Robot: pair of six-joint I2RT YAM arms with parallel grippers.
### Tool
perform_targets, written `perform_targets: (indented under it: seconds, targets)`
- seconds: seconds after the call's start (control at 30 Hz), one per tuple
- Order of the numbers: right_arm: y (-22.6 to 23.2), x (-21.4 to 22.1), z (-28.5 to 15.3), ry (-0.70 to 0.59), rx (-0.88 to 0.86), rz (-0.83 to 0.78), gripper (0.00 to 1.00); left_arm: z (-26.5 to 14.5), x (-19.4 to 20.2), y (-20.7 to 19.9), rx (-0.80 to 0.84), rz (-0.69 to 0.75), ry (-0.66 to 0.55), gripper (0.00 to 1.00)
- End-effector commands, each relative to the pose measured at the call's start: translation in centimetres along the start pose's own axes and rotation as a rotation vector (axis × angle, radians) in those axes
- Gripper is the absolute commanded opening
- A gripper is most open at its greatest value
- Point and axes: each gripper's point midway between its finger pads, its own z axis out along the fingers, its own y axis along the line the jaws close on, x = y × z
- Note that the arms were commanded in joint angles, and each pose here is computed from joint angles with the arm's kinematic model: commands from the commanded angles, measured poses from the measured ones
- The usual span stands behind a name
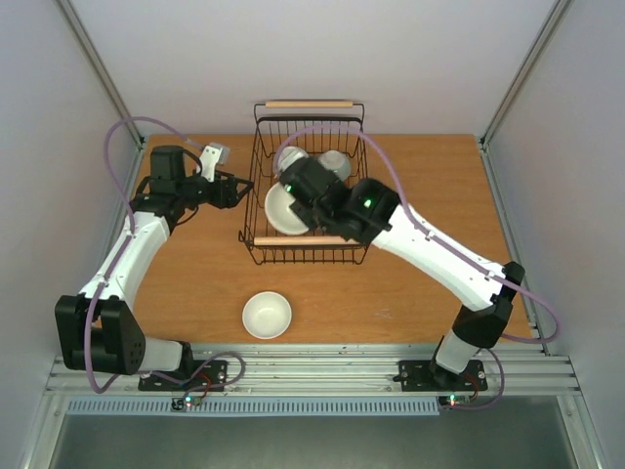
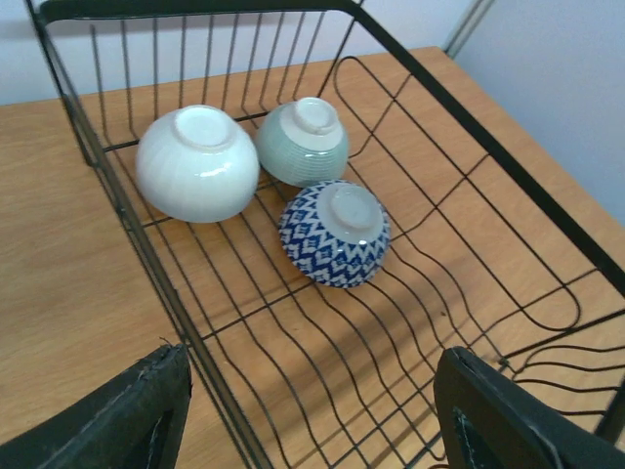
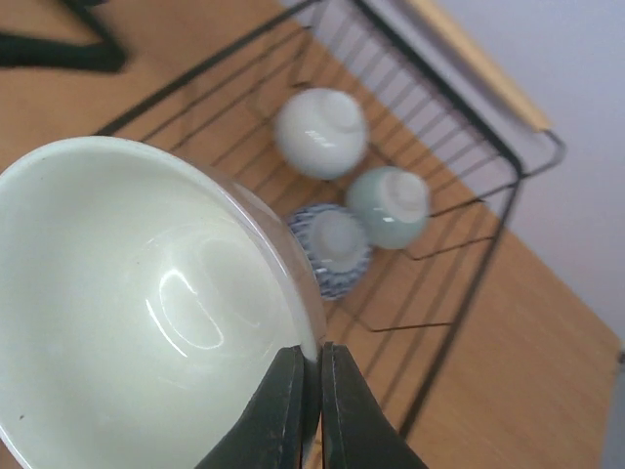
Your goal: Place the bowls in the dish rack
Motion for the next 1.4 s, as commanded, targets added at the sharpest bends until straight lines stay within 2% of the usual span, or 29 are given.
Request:
perform_targets:
  seconds: [0.0, 0.17, 0.5, 0.93, 1.37]
  targets:
    - [-6.6, -3.6, -0.5, -0.101, 0.16, 0.09, 0.01, -1.4, -2.1, -2.7, 0.111, 0.051, -0.058, 0.68]
    - [-8.4, -5.2, 2.2, -0.086, 0.222, 0.085, 0.01, -1.7, -1.9, -4.4, 0.215, 0.059, -0.059, 0.68]
    - [-7.8, -6.2, 8.3, -0.024, 0.282, 0.024, 0.01, -2.5, -1.7, -7.8, 0.434, 0.059, -0.066, 0.68]
    - [-7.6, -6.3, 7.4, -0.035, 0.251, 0.047, 0.01, -0.4, -1.2, -2.7, 0.157, 0.019, -0.047, 0.68]
    - [-4.9, -7.5, 5.2, -0.1, 0.171, 0.033, 0.01, 0.9, -0.5, -2.2, 0.162, -0.006, -0.036, 0.68]
